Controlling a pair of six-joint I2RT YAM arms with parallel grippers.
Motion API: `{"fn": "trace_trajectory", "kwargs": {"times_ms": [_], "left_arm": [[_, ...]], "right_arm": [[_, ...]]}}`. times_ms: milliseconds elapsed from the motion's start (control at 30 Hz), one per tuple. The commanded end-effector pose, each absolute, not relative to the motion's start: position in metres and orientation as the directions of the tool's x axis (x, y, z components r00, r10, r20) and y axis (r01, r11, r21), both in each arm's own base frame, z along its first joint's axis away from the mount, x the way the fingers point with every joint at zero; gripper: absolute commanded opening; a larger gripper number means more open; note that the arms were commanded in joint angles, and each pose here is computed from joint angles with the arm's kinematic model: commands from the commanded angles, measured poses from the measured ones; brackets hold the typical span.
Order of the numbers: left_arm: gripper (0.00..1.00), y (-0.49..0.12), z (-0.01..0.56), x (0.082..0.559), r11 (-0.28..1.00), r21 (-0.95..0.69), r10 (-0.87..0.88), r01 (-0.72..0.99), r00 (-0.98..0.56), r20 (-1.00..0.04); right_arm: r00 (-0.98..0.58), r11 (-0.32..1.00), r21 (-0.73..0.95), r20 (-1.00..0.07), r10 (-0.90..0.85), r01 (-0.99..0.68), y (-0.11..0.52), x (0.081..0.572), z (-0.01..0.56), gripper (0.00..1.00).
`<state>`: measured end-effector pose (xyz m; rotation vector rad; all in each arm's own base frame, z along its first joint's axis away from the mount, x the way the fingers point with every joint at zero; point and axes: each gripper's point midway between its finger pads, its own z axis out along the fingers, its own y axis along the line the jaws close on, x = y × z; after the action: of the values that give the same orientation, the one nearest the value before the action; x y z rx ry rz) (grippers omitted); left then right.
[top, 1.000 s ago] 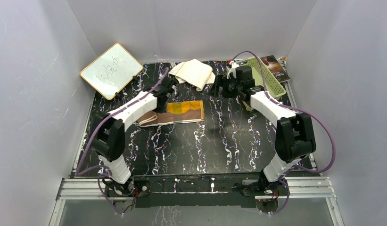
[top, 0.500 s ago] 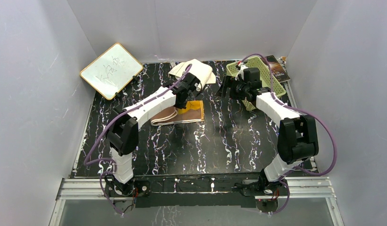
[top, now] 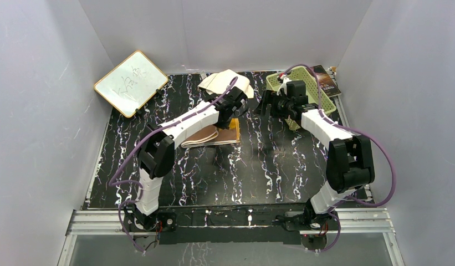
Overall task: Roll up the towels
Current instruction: Fold the towel at the center of the board.
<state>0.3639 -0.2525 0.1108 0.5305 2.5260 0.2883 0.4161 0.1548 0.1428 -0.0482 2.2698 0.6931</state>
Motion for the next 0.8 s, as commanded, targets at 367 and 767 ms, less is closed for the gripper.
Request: {"fn": "trace_trajectory", "kwargs": {"times_ms": [367,767], "left_arm": [[0.00,-0.282,0.123,0.363,0.914,0.232,0.405,0.332,-0.769,-0.495],[0.00,-0.297,0.121,0.362,0.916,0.201,0.400,0.346,-0.765,-0.505]], "right_arm": [[-0.677,0.843,0.471,-0.711,0.188,-0.260,0.154,0.419,0.159,0.84],[-0.683,0.839,0.478,-0.705,0.189,-0.261,0.154,0.419,0.157,0.84]]}}
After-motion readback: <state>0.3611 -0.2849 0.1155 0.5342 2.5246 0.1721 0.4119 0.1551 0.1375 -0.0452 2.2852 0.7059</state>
